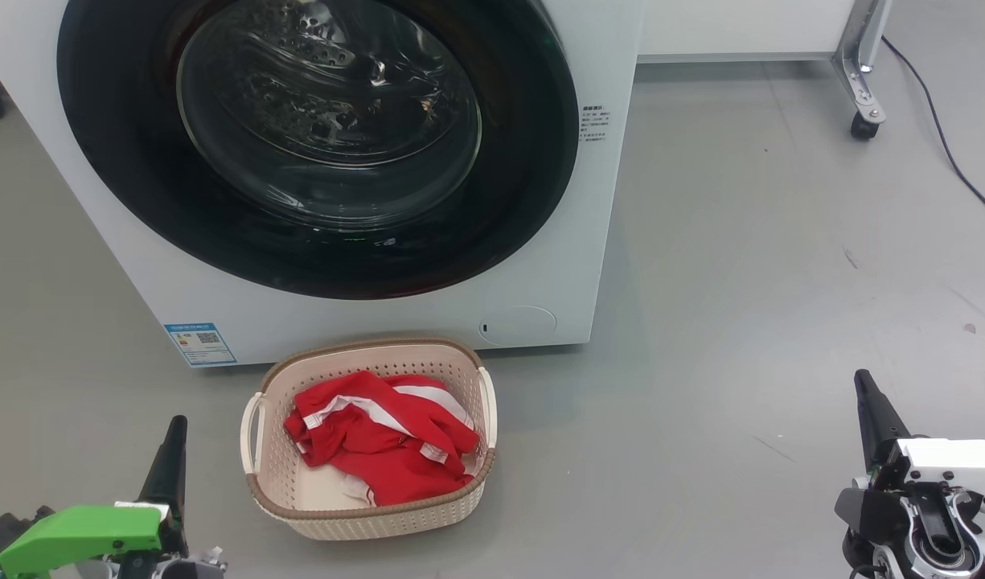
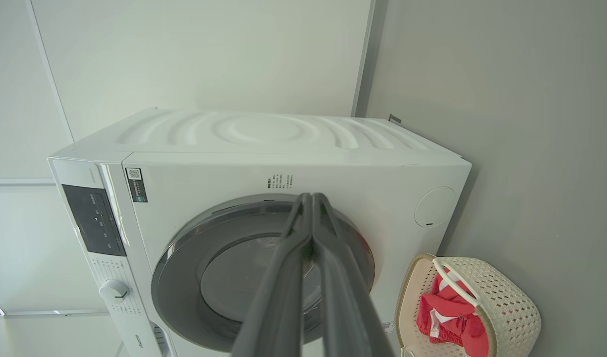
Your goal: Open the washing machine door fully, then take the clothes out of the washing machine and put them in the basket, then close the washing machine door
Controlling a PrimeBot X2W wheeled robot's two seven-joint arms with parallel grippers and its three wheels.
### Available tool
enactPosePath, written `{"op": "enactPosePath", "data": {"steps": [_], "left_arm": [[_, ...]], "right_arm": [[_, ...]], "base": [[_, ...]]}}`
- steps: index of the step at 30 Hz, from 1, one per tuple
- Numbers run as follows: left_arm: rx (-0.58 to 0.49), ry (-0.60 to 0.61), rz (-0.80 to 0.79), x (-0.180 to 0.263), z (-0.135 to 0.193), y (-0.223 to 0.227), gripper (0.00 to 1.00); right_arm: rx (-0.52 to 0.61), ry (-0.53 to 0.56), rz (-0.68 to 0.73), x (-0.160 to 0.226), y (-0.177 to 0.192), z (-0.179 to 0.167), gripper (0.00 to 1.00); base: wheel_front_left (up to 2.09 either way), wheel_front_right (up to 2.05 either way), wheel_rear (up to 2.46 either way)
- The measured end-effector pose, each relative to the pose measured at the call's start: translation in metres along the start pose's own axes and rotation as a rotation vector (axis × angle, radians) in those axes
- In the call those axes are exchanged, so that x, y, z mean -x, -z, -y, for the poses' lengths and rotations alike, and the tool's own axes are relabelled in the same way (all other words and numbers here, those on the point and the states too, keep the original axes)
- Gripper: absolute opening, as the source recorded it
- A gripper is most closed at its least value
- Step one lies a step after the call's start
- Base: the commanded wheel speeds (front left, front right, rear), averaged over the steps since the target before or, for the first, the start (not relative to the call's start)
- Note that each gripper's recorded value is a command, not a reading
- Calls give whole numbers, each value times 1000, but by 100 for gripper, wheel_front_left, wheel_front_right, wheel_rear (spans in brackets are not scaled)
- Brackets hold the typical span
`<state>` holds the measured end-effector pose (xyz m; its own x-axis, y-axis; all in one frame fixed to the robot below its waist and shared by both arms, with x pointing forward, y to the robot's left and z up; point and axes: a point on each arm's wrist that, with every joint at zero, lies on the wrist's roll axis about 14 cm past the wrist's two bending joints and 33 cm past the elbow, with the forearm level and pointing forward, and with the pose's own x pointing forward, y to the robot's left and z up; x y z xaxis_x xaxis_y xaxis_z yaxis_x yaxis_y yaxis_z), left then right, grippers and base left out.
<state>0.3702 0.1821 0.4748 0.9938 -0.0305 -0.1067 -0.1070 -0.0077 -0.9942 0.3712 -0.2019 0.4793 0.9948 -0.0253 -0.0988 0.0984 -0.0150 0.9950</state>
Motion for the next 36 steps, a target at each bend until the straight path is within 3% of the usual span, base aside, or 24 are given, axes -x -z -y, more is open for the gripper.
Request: {"op": "enactPosePath", "data": {"steps": [36], "left_arm": [[0, 1, 2, -2, 0, -2, 0]], "right_arm": [[-1, 4, 5, -1, -2, 2, 0]], "base": [[0, 0, 0]]}}
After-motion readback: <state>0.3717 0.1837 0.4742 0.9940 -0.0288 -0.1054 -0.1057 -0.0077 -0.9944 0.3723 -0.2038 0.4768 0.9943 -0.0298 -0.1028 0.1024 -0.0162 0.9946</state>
